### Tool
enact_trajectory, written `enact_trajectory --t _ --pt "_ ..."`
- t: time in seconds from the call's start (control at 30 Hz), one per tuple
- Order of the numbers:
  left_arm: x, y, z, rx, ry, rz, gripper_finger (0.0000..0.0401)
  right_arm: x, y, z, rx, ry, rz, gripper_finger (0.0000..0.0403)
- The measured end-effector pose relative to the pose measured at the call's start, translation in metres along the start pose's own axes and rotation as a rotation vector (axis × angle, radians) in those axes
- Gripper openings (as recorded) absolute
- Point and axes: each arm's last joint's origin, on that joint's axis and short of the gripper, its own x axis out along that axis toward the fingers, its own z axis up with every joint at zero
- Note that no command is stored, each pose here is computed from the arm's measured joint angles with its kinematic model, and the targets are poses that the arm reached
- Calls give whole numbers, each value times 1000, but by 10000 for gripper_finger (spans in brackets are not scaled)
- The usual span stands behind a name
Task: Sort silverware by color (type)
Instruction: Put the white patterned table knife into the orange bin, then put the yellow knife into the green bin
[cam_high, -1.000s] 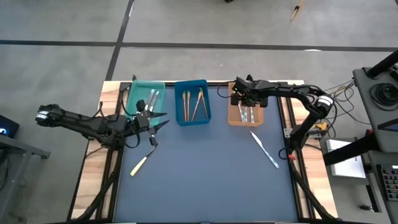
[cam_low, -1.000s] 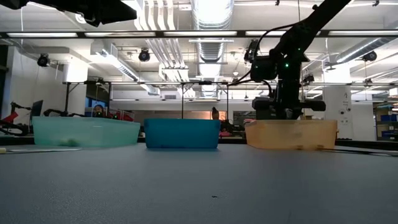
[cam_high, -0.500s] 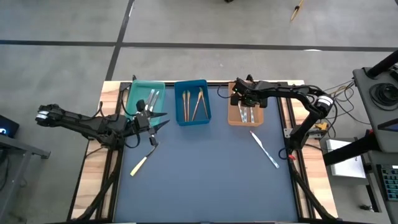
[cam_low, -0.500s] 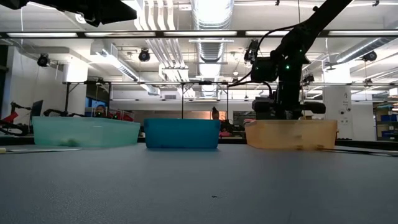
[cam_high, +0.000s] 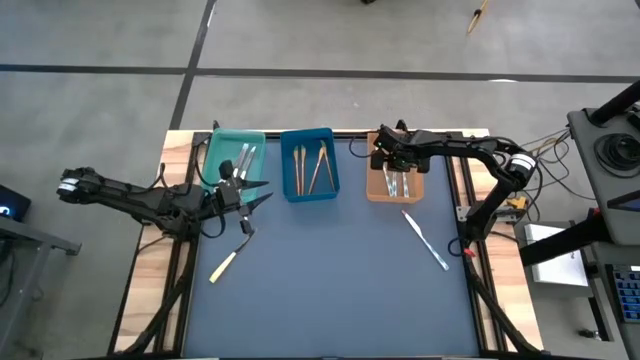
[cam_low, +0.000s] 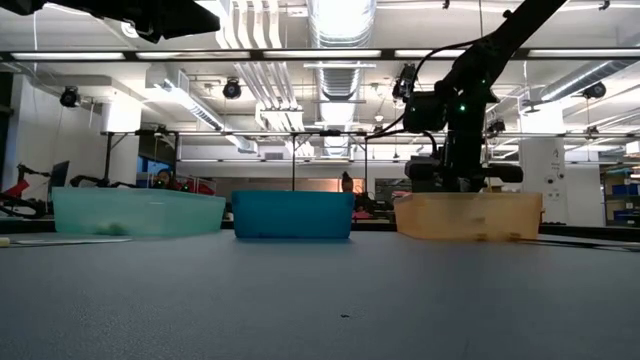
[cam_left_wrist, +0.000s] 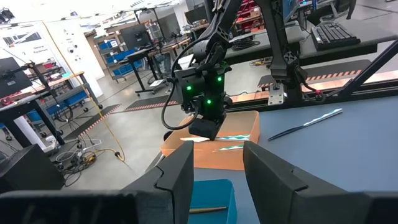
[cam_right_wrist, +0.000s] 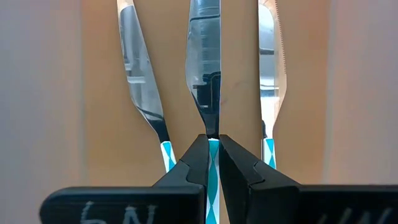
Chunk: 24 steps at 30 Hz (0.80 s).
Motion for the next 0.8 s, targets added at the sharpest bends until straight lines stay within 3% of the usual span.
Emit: enact_trajectory --t 0.13,0.5,0.8 --pt "0 0 0 0 0 0 121 0 0 0 15 0 0 18" --pt "0 0 1 -5 -8 2 121 0 0 0 11 -1 2 85" --pt "0 1 4 -52 -30 7 121 -29 14 2 -121 -64 96 103"
